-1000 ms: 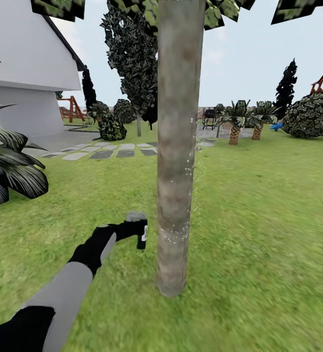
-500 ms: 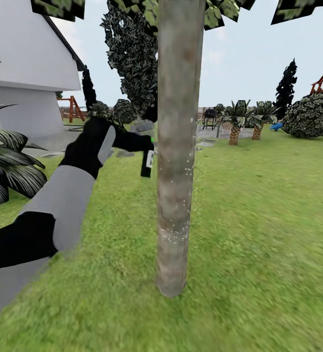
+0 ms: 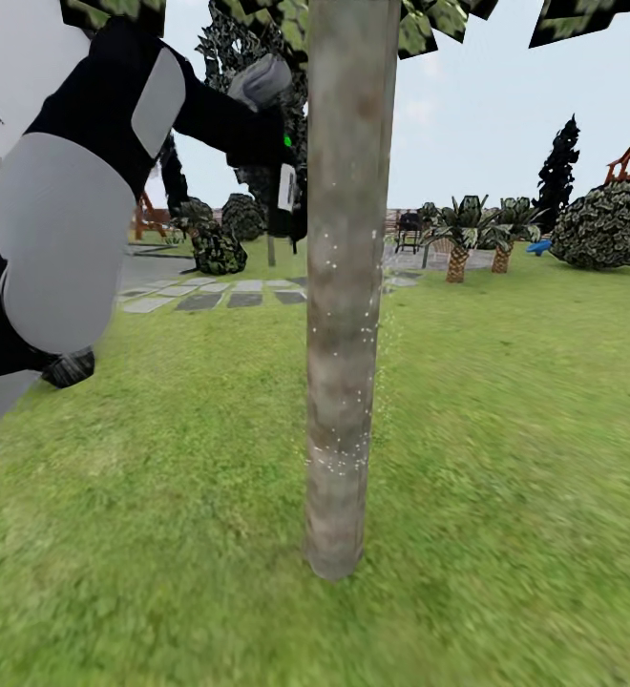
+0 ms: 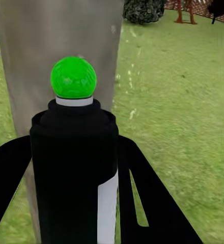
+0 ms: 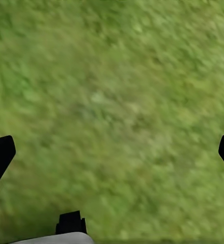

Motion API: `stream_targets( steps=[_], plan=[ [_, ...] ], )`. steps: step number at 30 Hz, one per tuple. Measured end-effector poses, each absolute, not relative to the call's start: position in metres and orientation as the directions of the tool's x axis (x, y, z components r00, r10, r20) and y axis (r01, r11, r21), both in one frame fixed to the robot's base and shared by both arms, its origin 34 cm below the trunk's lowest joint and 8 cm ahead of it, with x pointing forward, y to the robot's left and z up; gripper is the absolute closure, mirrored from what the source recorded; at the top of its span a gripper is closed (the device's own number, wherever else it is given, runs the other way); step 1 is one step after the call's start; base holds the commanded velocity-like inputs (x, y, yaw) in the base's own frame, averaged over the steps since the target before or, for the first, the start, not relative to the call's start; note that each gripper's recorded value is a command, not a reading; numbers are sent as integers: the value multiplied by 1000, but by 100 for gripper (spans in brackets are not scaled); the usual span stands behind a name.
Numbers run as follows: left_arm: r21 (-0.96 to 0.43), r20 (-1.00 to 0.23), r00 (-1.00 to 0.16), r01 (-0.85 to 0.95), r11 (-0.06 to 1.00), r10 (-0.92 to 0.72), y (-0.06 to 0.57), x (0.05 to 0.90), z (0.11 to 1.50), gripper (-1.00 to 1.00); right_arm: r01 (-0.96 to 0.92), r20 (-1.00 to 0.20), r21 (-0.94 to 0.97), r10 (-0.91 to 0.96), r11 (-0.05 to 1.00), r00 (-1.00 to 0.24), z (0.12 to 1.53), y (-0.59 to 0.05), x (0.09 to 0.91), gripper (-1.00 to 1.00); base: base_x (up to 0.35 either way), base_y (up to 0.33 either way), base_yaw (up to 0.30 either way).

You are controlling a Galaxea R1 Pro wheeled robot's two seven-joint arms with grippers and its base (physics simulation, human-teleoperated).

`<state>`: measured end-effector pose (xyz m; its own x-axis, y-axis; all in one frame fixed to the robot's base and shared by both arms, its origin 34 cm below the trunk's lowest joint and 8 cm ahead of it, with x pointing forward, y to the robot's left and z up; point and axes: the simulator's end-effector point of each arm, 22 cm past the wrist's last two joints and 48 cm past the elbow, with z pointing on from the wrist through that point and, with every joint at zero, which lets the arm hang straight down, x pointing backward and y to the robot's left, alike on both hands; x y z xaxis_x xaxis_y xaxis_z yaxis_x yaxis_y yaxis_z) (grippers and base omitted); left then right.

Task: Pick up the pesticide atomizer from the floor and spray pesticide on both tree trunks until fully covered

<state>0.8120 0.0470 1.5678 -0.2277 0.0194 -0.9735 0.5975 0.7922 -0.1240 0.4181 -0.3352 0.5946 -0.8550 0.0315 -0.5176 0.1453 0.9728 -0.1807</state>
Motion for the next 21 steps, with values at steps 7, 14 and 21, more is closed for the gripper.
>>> stream_targets(
  steps=[7,14,21],
  plan=[
    [-139,-972,-233,625,768,14,29,805,1571,100,146,-517,-181,32,973,-855,594,-335,418,-100,0,0,0],
    [-274,-958,-267,735,621,-106,-5,777,1593,100,145,-517,-181,31,973,-855,595,-335,418,-100,0,0,0],
    [-256,-961,-260,720,645,-92,-2,782,1589,100,145,-517,-181,31,973,-855,594,-335,418,-100,0,0,0]
  ],
)
